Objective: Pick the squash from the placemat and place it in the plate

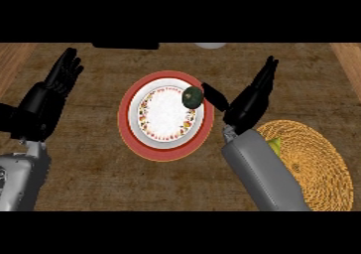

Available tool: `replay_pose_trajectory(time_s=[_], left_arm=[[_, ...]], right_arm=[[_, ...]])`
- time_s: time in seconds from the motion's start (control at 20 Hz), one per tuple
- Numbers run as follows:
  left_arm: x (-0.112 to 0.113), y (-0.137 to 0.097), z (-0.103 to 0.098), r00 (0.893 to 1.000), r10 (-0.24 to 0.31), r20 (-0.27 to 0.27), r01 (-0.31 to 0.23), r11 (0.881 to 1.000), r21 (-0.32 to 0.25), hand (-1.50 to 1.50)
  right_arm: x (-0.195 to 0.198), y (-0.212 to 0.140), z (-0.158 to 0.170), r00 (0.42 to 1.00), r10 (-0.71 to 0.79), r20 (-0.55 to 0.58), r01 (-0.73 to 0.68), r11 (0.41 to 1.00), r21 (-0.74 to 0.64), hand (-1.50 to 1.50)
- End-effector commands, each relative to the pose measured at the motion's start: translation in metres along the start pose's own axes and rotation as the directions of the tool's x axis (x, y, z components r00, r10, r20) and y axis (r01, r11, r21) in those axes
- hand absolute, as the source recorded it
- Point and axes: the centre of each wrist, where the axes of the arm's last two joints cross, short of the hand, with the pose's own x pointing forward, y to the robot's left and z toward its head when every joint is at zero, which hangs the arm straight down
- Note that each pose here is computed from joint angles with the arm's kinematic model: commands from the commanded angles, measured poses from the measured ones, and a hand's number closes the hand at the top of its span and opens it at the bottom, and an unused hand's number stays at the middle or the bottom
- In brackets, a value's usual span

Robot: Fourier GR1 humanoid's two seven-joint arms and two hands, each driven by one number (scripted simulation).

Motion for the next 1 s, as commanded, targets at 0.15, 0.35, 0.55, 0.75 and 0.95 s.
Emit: replay_pose_trajectory(time_s=[0.15, 0.35, 0.55, 0.75, 0.95], left_arm=[[0.004, 0.023, 0.007, 1.0, 0.001, -0.014, -0.001, 0.999, 0.032, 0.0], [-0.012, 0.019, 0.022, 1.0, -0.011, -0.007, 0.011, 0.997, 0.072, 0.0], [-0.006, 0.027, 0.022, 1.0, -0.027, -0.01, 0.028, 0.998, 0.061, 0.0], [-0.011, 0.019, 0.017, 1.0, -0.009, -0.018, 0.01, 0.996, 0.085, 0.0], [-0.012, 0.007, 0.019, 1.0, -0.015, -0.01, 0.015, 0.998, 0.06, 0.0]], right_arm=[[-0.029, -0.034, 0.044, 0.982, -0.13, -0.136, 0.13, 0.991, -0.014, -1.5], [-0.049, -0.065, 0.078, 0.987, -0.097, -0.125, 0.1, 0.995, 0.016, -1.5], [-0.054, -0.108, 0.102, 0.987, -0.102, -0.126, 0.103, 0.995, -0.004, -1.5], [-0.048, -0.144, 0.135, 0.989, -0.094, -0.112, 0.097, 0.995, 0.018, -1.5], [-0.051, -0.166, 0.145, 0.995, -0.017, -0.102, 0.014, 0.999, -0.028, -1.5]])
